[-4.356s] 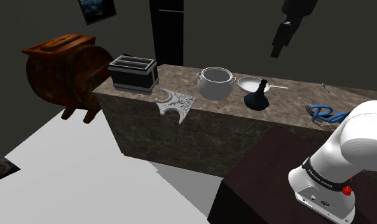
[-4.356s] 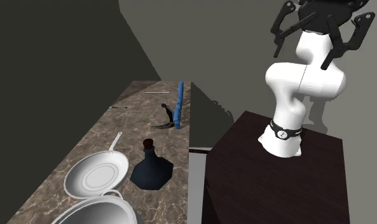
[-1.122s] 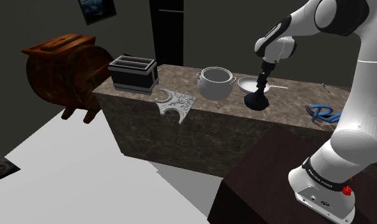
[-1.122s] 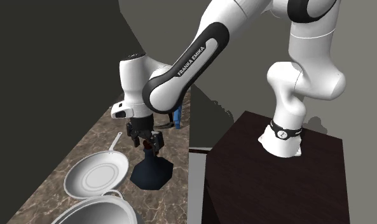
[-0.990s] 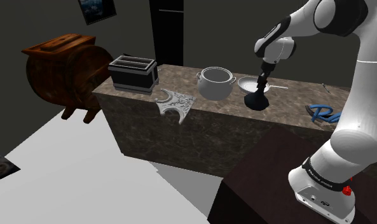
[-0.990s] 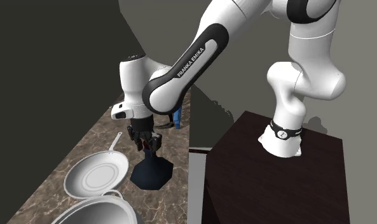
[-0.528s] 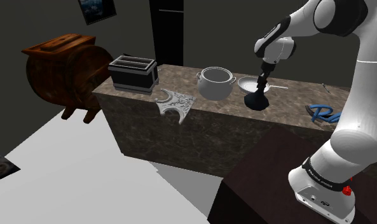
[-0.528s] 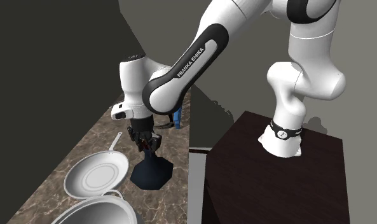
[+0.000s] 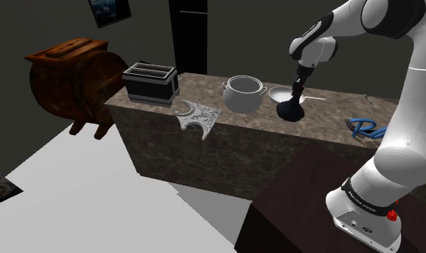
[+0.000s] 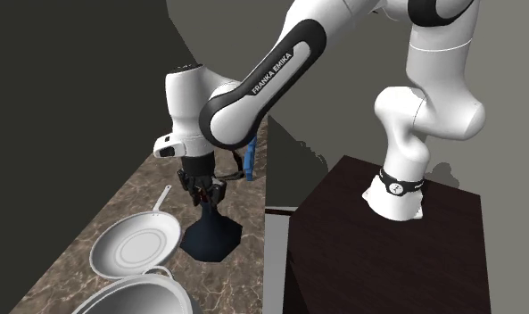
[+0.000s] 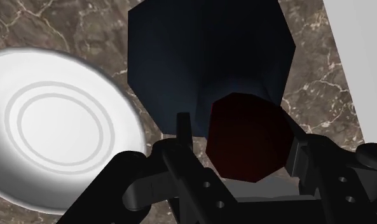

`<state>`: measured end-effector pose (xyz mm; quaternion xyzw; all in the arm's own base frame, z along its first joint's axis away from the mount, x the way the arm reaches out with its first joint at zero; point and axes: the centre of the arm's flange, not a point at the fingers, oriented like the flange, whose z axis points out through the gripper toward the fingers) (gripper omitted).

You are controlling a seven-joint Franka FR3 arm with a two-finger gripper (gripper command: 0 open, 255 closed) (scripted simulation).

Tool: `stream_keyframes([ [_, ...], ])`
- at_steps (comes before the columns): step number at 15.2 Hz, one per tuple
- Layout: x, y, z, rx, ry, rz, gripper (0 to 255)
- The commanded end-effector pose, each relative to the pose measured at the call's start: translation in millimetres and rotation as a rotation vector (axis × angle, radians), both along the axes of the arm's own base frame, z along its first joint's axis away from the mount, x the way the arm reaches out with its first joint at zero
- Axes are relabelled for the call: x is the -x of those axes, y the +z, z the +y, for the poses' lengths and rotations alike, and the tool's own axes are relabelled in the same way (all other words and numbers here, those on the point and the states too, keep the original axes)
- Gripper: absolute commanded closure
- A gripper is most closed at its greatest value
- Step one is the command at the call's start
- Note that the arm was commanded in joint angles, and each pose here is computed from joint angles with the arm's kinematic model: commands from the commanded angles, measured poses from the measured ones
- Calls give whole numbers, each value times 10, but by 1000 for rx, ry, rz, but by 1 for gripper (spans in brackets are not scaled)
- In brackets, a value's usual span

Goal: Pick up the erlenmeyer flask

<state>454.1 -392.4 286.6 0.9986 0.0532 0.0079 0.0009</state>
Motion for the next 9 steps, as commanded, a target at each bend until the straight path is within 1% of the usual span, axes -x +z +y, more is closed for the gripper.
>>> stream_keyframes([
  [1, -1, 122, 0, 1, 0, -1, 255],
  [9, -1, 544, 0, 1, 0, -1, 255],
])
